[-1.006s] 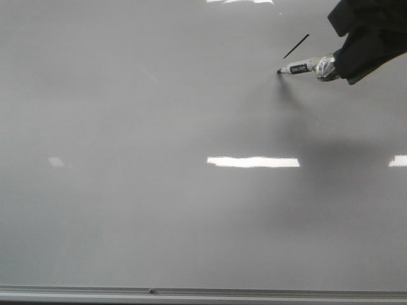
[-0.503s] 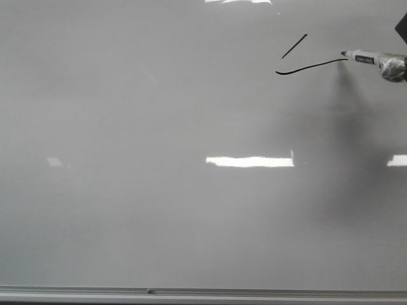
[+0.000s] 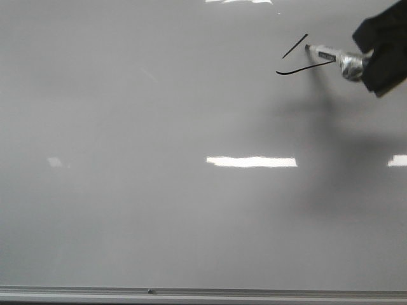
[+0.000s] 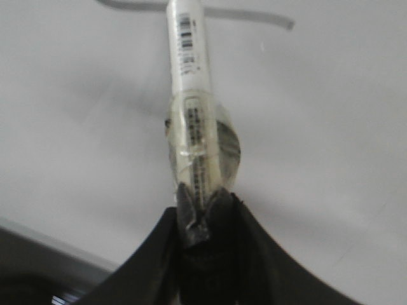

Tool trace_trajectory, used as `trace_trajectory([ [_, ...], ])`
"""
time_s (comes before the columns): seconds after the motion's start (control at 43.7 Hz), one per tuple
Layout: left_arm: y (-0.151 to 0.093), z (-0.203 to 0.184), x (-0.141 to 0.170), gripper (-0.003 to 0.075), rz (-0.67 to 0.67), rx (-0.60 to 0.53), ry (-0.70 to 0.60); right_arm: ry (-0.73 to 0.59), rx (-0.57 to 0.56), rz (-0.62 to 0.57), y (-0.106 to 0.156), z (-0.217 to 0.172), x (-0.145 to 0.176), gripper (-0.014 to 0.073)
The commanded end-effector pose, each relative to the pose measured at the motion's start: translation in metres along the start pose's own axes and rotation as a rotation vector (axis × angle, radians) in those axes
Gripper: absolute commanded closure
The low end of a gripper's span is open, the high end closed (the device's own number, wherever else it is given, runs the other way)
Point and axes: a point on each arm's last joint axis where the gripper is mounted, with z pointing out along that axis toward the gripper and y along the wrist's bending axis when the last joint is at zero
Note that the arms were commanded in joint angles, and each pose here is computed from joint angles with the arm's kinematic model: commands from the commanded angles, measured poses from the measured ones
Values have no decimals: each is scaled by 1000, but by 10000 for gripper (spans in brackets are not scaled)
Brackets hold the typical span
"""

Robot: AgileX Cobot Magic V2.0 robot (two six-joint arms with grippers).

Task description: Write number 4 on whiteboard

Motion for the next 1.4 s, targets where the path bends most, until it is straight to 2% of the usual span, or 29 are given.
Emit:
trace_trajectory([
  [0.0, 1, -13, -10, 228, -17, -29, -106, 139, -18, -7, 1, 3, 5, 666],
  [0.069, 1, -13, -10, 228, -17, -29, -107, 242, -35, -40, 2, 4, 15, 666],
  [0.114, 1, -13, -11, 228, -17, -31, -111, 245, -38, -56, 2, 1, 15, 666],
  [0.297, 1, -13, -13, 228, -20, -28, -135, 84, -21, -62, 3, -36, 5, 666],
  [0.412, -7, -7, -16, 228, 55, 26, -131, -24, -27, -114, 9, -71, 4, 666],
  [0.503, -21, 2, -21, 227, 161, 88, -127, -87, -53, -214, 18, -96, 6, 666],
  [0.686, -58, 19, -35, 221, 370, 228, -126, -153, -168, -508, 40, -133, 21, 666],
  [0.846, -90, 28, -50, 146, 500, 325, -138, -151, -314, -661, 57, -147, 33, 666],
  [0.938, -109, 36, -57, 124, 568, 377, -140, -128, -366, -689, 62, -149, 38, 666],
  [1.075, -131, 47, -68, 124, 638, 425, -152, -108, -377, -695, 62, -149, 40, 666],
  [1.372, -143, 82, -84, 125, 639, 420, -151, -111, -376, -695, 62, -149, 39, 666],
])
